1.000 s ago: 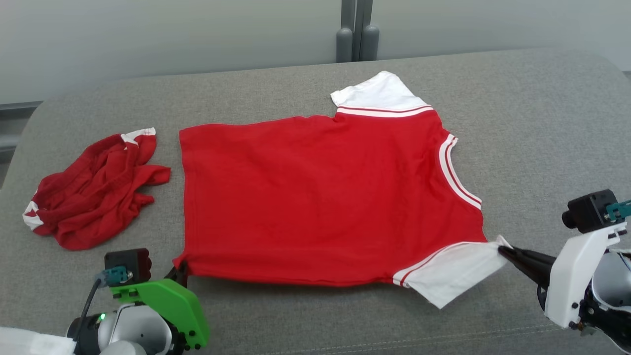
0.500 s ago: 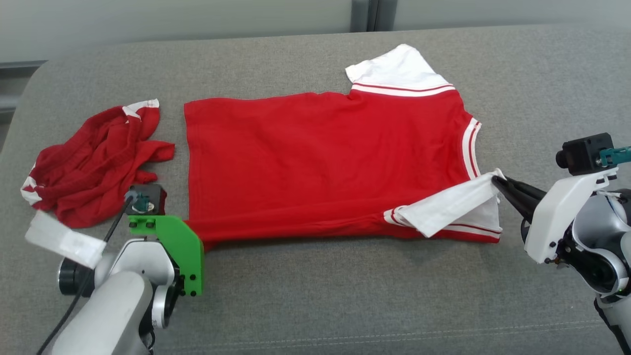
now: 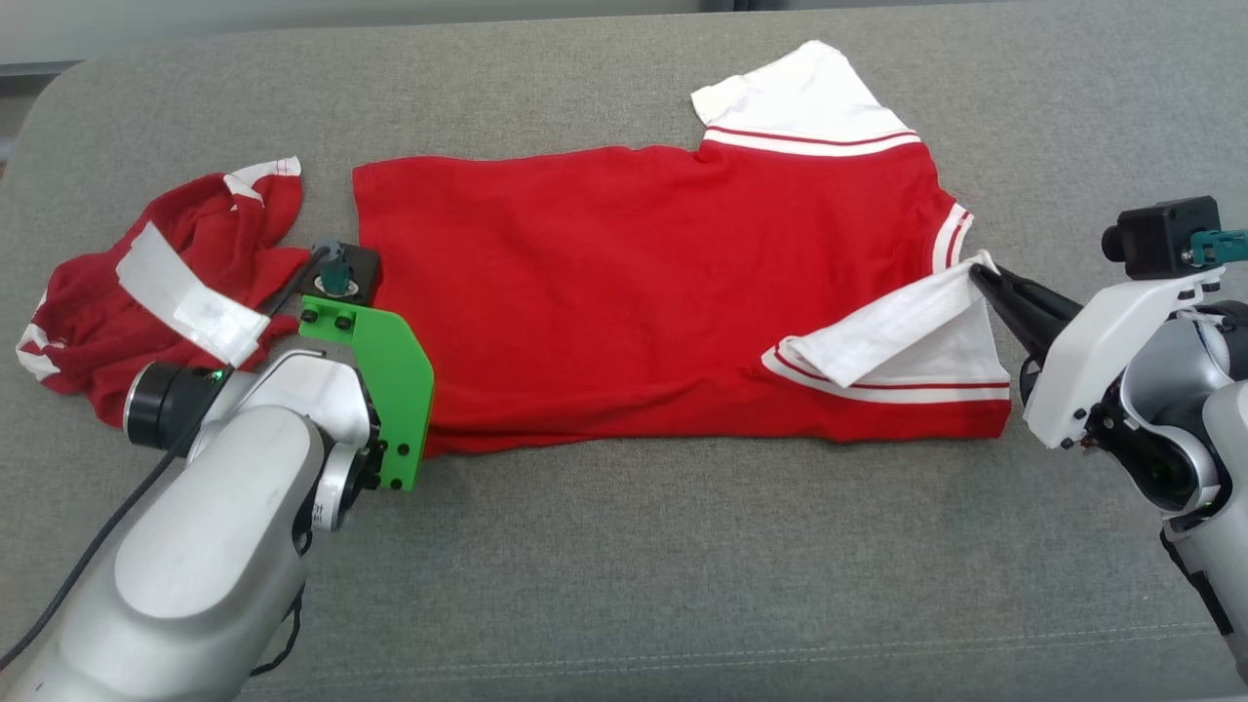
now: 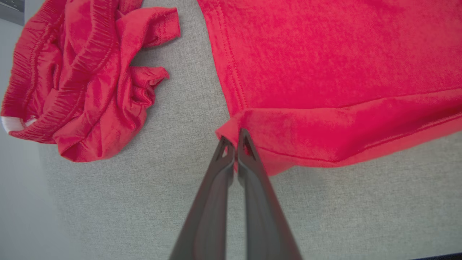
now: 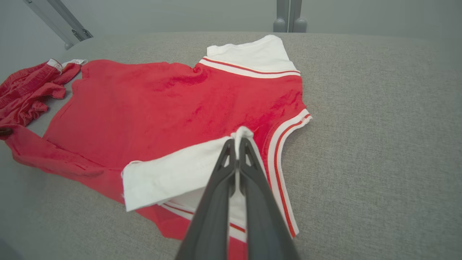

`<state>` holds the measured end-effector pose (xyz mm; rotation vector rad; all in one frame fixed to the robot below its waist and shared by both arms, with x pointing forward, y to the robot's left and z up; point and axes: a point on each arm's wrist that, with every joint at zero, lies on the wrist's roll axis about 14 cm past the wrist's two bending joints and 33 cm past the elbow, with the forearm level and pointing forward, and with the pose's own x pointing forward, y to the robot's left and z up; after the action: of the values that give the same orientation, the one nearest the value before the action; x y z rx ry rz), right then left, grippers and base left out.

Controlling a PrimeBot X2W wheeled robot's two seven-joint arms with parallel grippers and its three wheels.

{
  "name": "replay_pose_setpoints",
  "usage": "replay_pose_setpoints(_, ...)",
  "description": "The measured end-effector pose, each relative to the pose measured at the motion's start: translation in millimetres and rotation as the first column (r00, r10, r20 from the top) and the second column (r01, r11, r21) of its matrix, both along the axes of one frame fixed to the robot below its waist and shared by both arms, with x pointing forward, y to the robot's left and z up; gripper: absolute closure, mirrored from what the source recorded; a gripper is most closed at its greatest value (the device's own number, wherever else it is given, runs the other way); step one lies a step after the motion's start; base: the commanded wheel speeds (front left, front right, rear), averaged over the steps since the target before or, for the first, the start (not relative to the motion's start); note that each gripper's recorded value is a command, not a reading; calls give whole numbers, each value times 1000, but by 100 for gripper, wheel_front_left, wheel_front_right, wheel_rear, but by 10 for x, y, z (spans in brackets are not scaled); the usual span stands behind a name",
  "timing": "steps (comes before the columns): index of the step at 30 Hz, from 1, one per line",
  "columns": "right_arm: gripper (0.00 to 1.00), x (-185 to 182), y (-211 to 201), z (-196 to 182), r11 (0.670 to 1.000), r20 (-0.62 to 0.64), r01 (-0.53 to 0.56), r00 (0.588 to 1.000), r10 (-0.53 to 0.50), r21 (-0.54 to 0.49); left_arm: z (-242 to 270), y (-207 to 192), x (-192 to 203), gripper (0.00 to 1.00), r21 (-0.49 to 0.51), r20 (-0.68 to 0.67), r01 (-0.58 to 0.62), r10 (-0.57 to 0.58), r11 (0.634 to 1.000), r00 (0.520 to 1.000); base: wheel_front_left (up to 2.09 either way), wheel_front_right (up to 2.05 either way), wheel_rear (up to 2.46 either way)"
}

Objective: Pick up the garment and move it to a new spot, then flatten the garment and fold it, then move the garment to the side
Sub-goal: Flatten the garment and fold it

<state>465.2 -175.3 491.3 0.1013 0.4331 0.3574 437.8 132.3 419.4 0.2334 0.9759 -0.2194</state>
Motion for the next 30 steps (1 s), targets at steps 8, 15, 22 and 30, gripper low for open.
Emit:
replay_pose_setpoints(8,100,173,12,-29,1000,33,20,999,-21,12,-5,14,172,100,52,-48,-7,10,999,999,0,0,0)
replay_pose_setpoints(15,100,390,-48,-74,999,70,50,996,-49,-18,-94,-37,363,100,59,-56,-17,20,998,998,0,0,0)
replay_pose_setpoints(22,100,592,-63,-198,996,87,65,994,-60,-62,-268,-79,461,98,50,-57,-27,29,998,998,0,0,0)
replay_pose_setpoints(30,0,731,33,-190,997,132,57,990,-49,-61,-221,-79,606,0,6,35,-54,54,999,998,0,0,0)
